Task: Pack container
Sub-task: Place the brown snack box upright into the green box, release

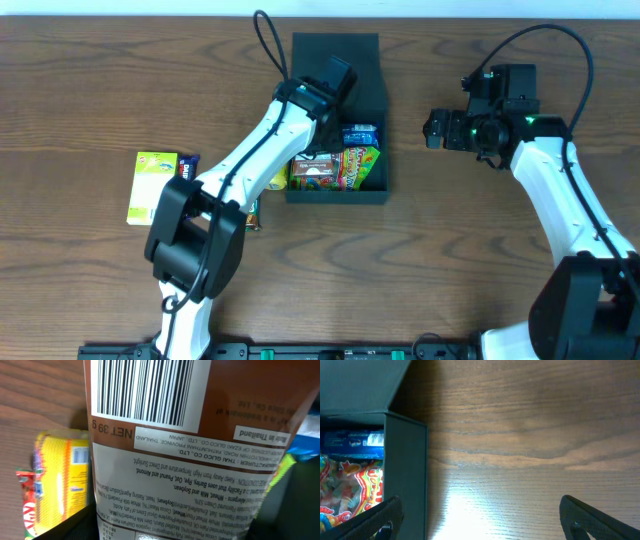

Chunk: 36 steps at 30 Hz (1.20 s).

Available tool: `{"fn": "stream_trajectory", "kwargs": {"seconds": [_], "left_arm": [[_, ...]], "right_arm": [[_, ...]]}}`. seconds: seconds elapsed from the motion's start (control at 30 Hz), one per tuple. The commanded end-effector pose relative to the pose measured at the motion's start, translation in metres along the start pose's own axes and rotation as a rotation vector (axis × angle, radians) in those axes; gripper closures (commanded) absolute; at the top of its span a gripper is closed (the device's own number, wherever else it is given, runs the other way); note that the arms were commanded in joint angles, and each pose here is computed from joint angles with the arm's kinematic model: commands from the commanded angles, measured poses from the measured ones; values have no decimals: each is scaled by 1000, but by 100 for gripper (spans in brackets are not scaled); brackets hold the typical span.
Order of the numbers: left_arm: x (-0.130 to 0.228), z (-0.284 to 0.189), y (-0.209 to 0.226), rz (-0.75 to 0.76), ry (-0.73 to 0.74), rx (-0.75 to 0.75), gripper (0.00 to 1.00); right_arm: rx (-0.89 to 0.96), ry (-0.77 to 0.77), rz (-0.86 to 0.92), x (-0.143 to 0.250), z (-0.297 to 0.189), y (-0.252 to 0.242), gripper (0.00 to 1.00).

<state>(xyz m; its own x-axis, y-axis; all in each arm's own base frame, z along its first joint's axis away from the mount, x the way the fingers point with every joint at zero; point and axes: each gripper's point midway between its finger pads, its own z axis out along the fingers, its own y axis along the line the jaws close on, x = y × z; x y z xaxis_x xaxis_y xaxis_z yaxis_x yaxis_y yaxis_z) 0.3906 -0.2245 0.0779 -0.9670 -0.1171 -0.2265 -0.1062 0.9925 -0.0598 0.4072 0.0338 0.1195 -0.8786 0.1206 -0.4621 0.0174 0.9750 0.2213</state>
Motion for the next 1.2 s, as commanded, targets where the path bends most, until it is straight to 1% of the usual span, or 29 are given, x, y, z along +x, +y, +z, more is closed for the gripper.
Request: {"fn": "stream_trajectory", "kwargs": {"seconds": [0.0, 0.1, 0.13, 0.17, 0.2, 0.23, 0.27, 0.3, 0.53, 0.77, 0.87, 0.97, 1.03, 1.1, 1.17], "left_arm": [[2, 1, 1, 33, 11, -8, 30], [2, 1, 7, 36, 8, -35, 29], [3, 1, 7, 37, 11, -36, 27], [3, 1, 7, 44, 11, -35, 19], [3, 1, 6, 48, 12, -33, 8], [4, 1, 6, 48, 13, -32, 3], [4, 1, 6, 48, 16, -28, 2], [4, 1, 5, 48, 17, -27, 5], [-5, -8, -1, 71, -12, -5, 4], [-37, -67, -17, 103, -149, 81, 4], [-44, -90, -13, 98, -200, 83, 4], [-48, -106, 11, 82, -253, -12, 4], [-49, -115, 42, 55, -270, -135, 2], [-44, -117, 78, 3, -227, -237, 1], [-37, -116, 108, -51, -162, -291, 1]], "right_arm": [[3, -17, -4, -6, -6, -2, 1], [3, -17, -5, -6, -6, -2, 1], [3, -17, -4, -6, -6, -2, 1], [3, -17, -5, -6, -6, -2, 1], [3, -18, -4, -6, -6, -2, 1], [3, -18, -5, -6, -6, -2, 1], [3, -18, -4, -6, -6, -2, 1], [3, -18, -5, -6, -6, -2, 1], [3, -18, -4, -6, -6, -2, 1], [3, -18, -4, -6, -6, -2, 1], [3, -18, -5, -6, -6, -2, 1], [3, -18, -5, -6, -6, -2, 1], [3, -18, -5, -6, -6, -2, 1], [3, -18, -5, -6, -6, -2, 1], [3, -20, -5, -6, -6, -2, 1]]}}
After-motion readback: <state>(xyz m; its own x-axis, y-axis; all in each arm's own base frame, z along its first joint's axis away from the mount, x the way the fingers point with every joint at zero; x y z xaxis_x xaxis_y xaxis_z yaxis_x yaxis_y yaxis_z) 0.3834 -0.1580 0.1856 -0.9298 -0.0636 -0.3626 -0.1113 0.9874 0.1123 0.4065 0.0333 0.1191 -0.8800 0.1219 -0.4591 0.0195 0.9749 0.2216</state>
